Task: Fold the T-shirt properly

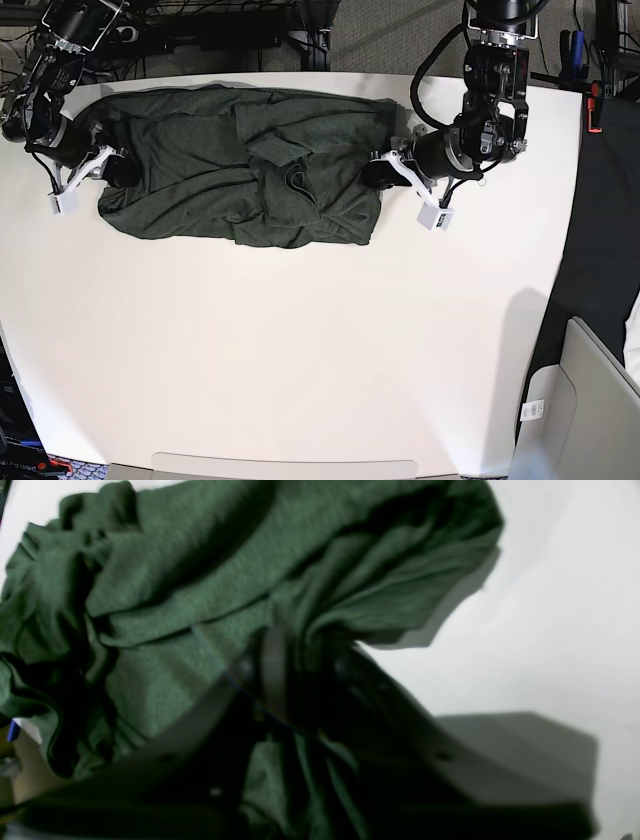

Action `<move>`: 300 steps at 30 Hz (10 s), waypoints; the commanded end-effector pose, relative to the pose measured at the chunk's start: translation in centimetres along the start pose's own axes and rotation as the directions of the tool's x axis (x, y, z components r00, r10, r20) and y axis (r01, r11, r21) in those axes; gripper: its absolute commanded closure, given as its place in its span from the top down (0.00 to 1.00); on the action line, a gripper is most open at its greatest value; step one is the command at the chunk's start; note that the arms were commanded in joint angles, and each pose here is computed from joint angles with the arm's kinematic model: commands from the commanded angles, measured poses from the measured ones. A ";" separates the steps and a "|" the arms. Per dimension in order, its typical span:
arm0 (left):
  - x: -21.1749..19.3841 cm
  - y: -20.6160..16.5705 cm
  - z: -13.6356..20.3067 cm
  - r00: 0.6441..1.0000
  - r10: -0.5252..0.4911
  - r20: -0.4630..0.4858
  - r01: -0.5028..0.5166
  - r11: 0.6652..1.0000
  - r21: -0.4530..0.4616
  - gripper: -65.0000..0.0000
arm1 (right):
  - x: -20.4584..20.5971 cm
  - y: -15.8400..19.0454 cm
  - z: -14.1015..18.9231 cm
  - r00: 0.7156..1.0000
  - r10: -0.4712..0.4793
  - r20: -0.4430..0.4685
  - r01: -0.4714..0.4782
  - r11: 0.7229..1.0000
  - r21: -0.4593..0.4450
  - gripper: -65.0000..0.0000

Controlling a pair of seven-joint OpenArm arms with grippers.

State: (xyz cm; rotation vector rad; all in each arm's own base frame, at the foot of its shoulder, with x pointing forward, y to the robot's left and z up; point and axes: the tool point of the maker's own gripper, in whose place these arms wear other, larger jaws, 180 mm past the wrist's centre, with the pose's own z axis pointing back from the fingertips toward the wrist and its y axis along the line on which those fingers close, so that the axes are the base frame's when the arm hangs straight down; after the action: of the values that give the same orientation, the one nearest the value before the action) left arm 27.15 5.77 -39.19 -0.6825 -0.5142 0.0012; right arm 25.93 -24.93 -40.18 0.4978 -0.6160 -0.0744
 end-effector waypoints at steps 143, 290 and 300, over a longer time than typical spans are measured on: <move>-0.2 2.3 1.9 0.998 0.045 0.037 -0.046 0.998 0.040 0.12 | -0.3 21.8 -6.9 0.806 0.591 -0.022 -0.535 0.744 0.401 0.04; 1.1 -5.8 6.2 0.940 -0.318 0.120 0.325 0.945 -0.038 0.35 | 2.5 22.4 -6.2 0.693 0.719 -0.045 -0.617 0.625 0.478 0.08; 0.7 -7.5 5.3 0.930 -0.353 0.103 0.362 0.928 -0.088 0.44 | 2.7 22.3 -6.2 0.694 0.719 -0.045 -0.618 0.627 0.474 0.08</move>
State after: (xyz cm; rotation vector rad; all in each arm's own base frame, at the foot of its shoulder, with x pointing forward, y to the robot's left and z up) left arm 23.54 3.57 -32.18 -0.6606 -0.6787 -0.3328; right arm 28.89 -3.41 -34.23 0.6492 -0.4978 0.8510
